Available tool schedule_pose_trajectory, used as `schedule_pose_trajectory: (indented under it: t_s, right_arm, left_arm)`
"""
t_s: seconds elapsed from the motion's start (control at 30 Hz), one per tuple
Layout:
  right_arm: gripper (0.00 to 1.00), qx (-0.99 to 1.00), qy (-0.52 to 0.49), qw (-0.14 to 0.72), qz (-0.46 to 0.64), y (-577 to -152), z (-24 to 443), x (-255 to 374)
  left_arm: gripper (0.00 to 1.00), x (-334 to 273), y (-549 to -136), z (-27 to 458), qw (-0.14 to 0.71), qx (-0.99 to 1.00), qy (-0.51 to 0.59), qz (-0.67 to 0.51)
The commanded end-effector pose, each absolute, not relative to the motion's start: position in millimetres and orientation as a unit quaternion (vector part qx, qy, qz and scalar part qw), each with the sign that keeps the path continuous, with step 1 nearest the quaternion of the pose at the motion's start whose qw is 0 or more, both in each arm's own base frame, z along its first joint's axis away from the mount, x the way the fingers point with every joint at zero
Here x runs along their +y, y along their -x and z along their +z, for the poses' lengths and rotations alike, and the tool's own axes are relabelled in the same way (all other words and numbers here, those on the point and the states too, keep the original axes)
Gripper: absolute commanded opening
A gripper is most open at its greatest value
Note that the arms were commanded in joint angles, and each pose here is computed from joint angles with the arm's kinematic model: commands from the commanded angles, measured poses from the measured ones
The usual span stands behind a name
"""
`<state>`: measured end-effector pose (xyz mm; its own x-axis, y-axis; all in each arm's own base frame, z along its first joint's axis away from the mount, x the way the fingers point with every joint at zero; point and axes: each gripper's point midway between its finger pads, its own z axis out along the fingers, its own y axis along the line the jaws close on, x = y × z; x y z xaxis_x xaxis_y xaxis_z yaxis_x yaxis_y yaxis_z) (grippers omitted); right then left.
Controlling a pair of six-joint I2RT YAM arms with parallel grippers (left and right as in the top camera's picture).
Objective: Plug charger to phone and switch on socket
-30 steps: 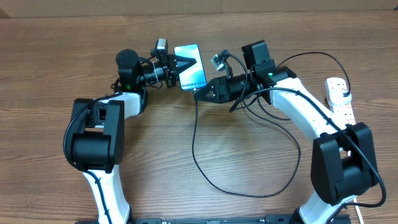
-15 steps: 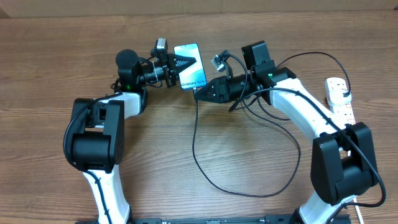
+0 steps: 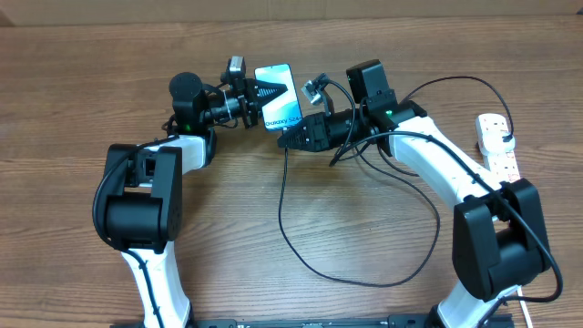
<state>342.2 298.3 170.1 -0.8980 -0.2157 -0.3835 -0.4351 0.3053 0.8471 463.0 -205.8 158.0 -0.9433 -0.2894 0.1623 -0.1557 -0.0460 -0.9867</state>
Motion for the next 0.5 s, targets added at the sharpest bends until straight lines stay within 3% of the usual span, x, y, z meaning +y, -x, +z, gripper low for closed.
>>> schedule_pose_trajectory:
  t_s: [0.0,0.1,0.3,0.47]
  right_arm:
    - [0.22,0.802,0.200,0.095,0.555,-341.2,167.0,298.7]
    - [0.21,0.802,0.201,0.096,0.555,-341.6,167.3,298.8]
    - [0.04,0.803,0.196,0.099,0.554,-344.6,167.3,295.3]
    - [0.04,0.804,0.189,0.101,0.555,-348.5,168.1,292.3]
  left_arm:
    - [0.04,-208.5,-466.9,167.7,0.056,0.687,0.150,-0.709]
    - [0.04,-208.5,-466.7,167.6,0.055,0.687,0.150,-0.709]
    - [0.04,-209.3,-464.0,167.5,0.050,0.688,0.144,-0.709]
    - [0.04,-211.0,-459.5,167.8,0.042,0.690,0.134,-0.710]
